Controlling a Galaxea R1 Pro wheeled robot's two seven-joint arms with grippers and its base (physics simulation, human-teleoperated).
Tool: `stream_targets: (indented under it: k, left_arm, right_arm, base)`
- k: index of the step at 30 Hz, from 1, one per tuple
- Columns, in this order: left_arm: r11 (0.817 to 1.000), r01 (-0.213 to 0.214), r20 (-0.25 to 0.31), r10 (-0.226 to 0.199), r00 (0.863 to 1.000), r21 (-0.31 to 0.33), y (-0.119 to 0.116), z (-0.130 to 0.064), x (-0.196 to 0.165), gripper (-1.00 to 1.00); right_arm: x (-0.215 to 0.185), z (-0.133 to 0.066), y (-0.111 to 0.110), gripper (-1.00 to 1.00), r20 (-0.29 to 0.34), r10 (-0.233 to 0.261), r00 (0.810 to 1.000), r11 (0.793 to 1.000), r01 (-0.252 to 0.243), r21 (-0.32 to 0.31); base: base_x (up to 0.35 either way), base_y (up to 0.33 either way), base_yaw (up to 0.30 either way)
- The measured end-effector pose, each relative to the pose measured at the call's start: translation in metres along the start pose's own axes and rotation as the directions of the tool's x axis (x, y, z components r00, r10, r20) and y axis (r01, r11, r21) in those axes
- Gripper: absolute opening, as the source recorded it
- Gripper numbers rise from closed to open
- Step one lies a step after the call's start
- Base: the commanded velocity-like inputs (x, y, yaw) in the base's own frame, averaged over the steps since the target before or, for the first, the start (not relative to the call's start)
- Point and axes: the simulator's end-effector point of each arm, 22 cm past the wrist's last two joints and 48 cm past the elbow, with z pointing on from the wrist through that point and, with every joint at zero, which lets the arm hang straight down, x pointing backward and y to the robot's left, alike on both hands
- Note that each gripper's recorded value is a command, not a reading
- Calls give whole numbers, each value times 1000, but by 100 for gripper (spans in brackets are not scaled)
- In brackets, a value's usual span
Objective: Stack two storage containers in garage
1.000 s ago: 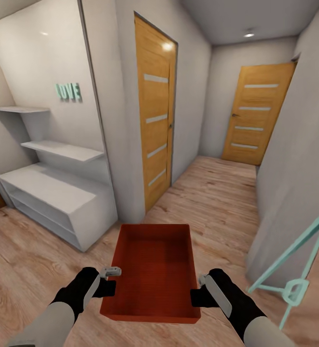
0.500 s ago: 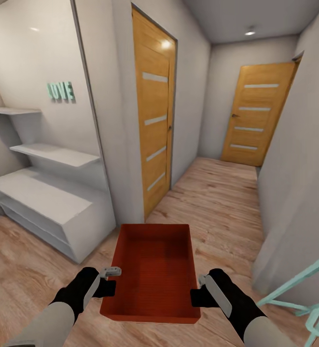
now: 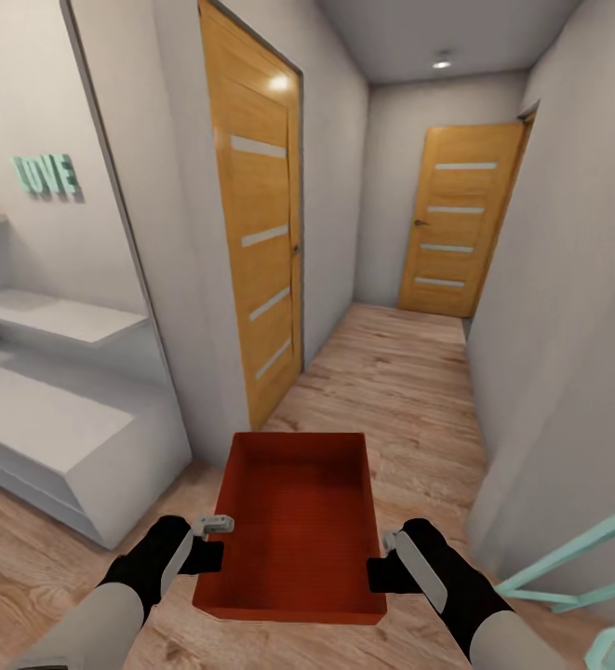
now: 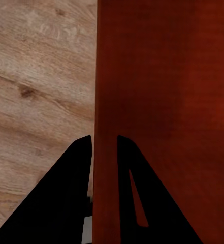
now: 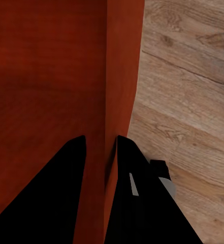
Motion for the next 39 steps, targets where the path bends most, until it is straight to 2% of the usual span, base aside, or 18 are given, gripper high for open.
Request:
stream_targets:
  k: [8,25,39]
  left_arm:
    - [1000,0,0,0,1000,0,0,0,0,-100]
    - [1000,-1,10,1,1000,0,-1,-4,-3,-100]
    - [1000,-1,11,1,1000,0,-1,-5,-4,-100]
  right_arm:
    - [0,0,0,-100,0,0,1000,1000,0,0]
    - [-3,-4,0,-100,9,-1,1000,1000,1,0]
    - [-3,-5,1,-100,11,-2,1000,1000,2,0]
  base:
    - [279,0,-25]
    - [276,0,-214]
    - [263,0,-15]
